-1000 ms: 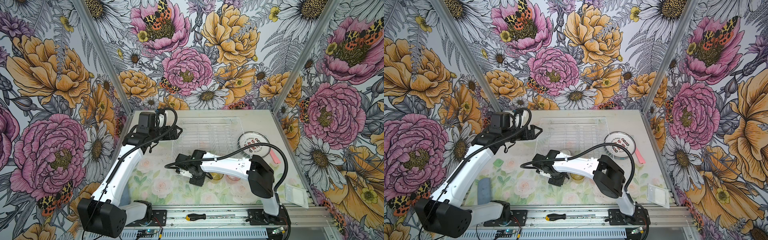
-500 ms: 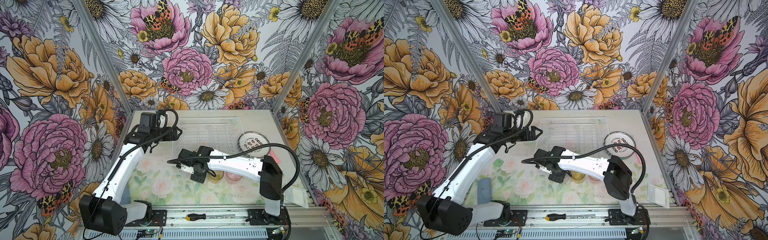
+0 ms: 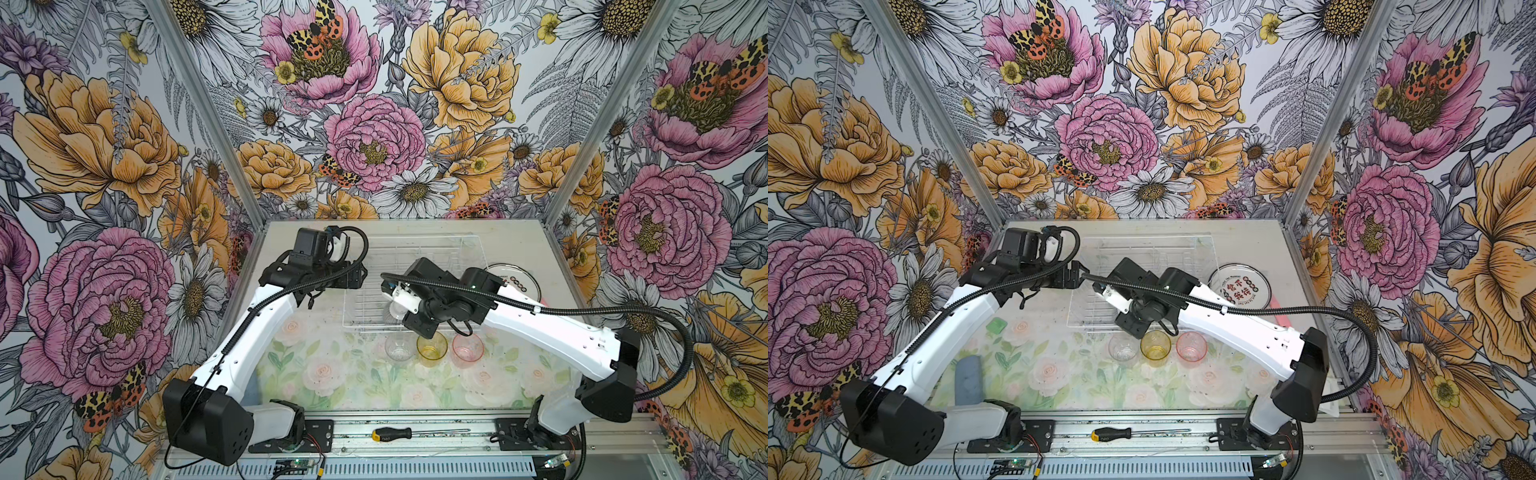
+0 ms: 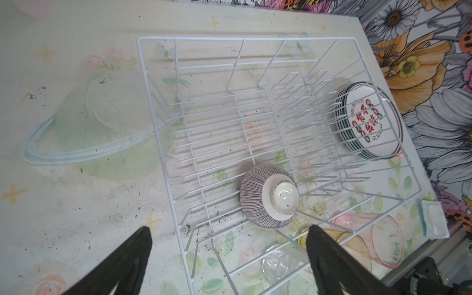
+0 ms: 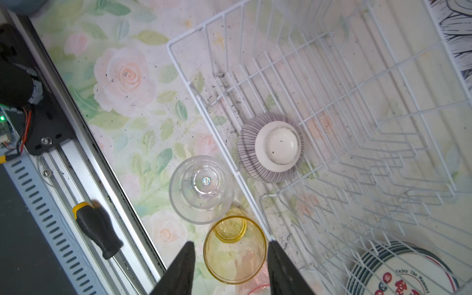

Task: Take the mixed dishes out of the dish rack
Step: 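Raise the right gripper while the left gripper moves toward the purple-striped bowl, then lower the left gripper around the upside-down purple-striped bowl in the rack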

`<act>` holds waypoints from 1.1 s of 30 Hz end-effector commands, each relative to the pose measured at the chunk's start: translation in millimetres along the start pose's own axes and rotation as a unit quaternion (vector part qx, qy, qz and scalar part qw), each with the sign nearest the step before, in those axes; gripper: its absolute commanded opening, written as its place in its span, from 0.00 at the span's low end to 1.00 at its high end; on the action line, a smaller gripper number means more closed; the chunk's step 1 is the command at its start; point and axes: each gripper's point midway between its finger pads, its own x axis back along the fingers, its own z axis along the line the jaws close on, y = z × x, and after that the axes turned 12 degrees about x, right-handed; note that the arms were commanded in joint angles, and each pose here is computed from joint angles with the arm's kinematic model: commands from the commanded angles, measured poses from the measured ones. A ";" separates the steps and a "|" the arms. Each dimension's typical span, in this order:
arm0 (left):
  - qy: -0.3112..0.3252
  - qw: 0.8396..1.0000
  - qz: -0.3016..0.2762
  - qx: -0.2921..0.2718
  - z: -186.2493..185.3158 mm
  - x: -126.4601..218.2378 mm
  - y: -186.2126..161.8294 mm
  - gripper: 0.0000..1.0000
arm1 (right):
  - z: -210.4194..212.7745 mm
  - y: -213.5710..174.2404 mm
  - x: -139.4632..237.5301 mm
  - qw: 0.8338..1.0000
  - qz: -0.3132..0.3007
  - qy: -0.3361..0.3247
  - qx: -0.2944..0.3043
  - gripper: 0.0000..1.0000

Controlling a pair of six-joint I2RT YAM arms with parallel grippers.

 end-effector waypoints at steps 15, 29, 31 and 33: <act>0.038 0.980 0.096 -0.173 -68.7 -68.1 -46.8 0.95 | -88.3 -47.2 46.7 0.962 -0.122 -0.109 -0.219 0.55; 0.029 0.968 0.167 -0.186 -81.8 -105.3 -77.6 0.87 | -95.4 -60.5 42.9 0.954 -0.139 -0.105 -0.245 0.55; 0.034 0.966 0.174 -0.189 -81.2 -108.9 -80.9 0.87 | -95.4 -62.1 41.9 0.954 -0.139 -0.103 -0.247 0.56; 0.042 0.964 0.179 -0.193 -80.0 -111.8 -83.1 0.87 | -96.0 -63.2 41.8 0.953 -0.140 -0.103 -0.249 0.55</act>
